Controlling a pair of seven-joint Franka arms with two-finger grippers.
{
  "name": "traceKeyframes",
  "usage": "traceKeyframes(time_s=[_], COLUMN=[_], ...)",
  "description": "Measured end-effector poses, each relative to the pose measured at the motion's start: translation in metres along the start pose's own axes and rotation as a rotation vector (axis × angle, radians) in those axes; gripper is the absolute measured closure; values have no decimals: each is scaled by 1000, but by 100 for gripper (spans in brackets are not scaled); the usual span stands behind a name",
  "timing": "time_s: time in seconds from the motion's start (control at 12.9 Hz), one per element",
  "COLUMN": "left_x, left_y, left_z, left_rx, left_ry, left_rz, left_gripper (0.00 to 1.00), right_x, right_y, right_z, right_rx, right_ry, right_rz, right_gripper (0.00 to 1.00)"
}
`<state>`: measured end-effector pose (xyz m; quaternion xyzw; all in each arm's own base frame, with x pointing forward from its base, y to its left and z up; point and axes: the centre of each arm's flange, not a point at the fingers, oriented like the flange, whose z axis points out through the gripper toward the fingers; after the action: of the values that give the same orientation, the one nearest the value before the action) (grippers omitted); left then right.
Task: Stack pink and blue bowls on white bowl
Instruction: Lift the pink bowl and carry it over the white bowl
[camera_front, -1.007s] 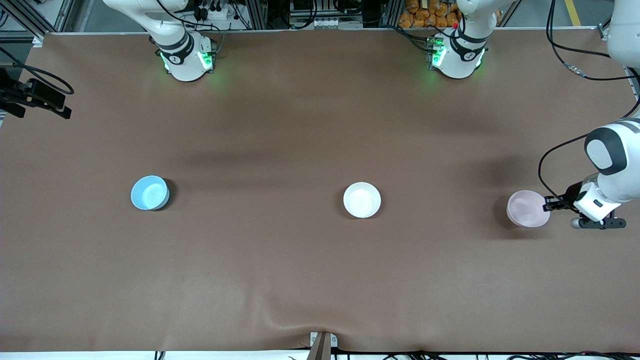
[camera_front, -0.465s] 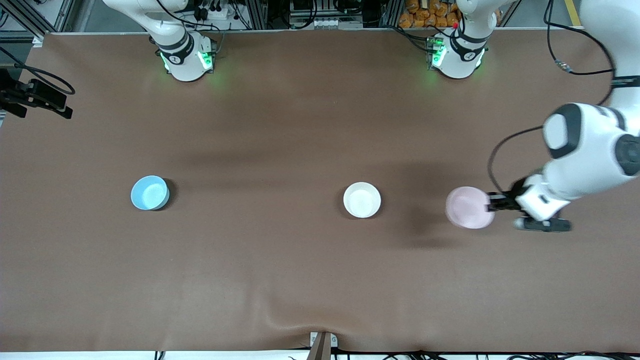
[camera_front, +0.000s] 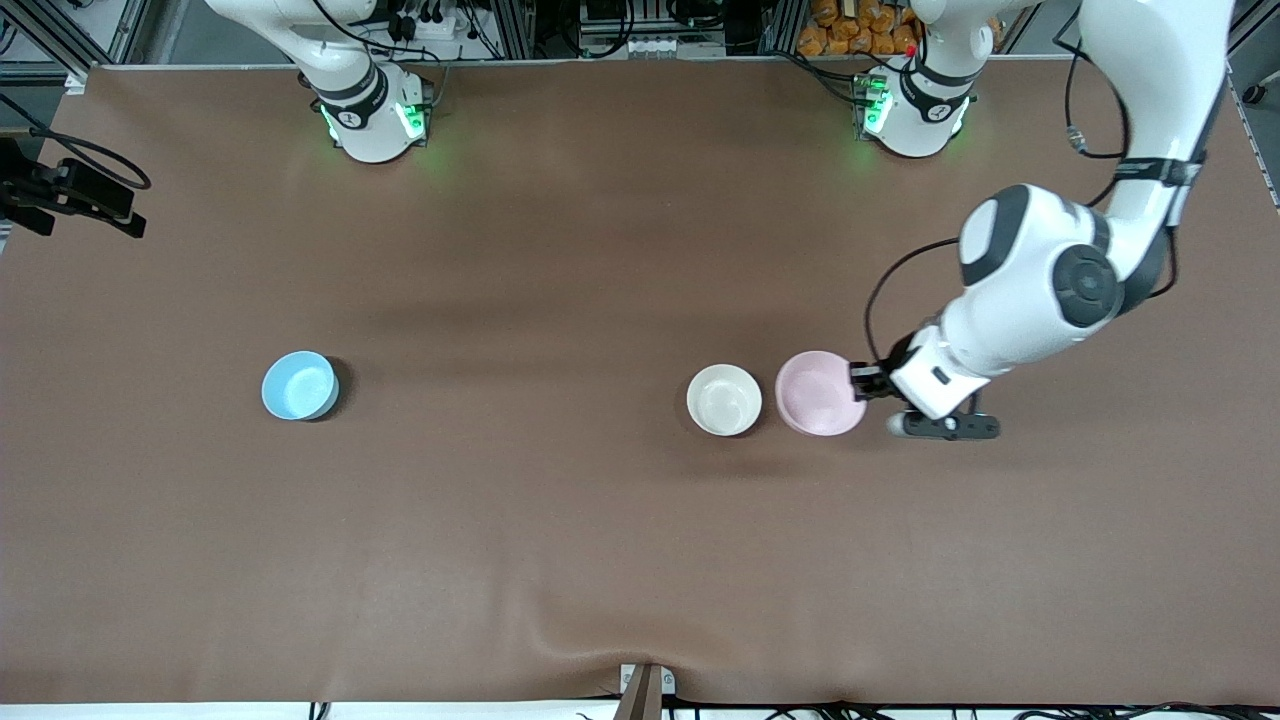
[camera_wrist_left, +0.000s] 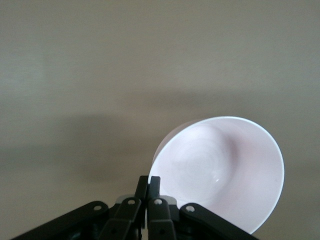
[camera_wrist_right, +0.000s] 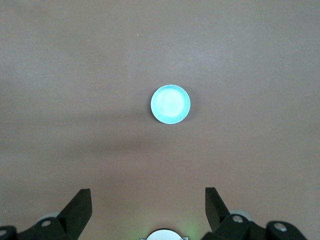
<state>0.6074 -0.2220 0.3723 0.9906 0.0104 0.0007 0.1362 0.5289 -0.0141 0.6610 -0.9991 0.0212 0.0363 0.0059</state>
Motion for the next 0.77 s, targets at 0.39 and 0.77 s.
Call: traceKeyframes(time_s=[0.39,0.77], left_x=[-23,-28], left_y=[75,73], left_z=[76,121], left_rx=[-24,38], left_ry=[-39,-75], left_rz=[-84,-107], left_gripper=[98,98], right_x=[0,0], right_y=[-1,-1], right_z=[1,1], right_rx=[1,1], right_ry=[-1,-1], right_rz=[-1,-2], right_gripper=[0,0])
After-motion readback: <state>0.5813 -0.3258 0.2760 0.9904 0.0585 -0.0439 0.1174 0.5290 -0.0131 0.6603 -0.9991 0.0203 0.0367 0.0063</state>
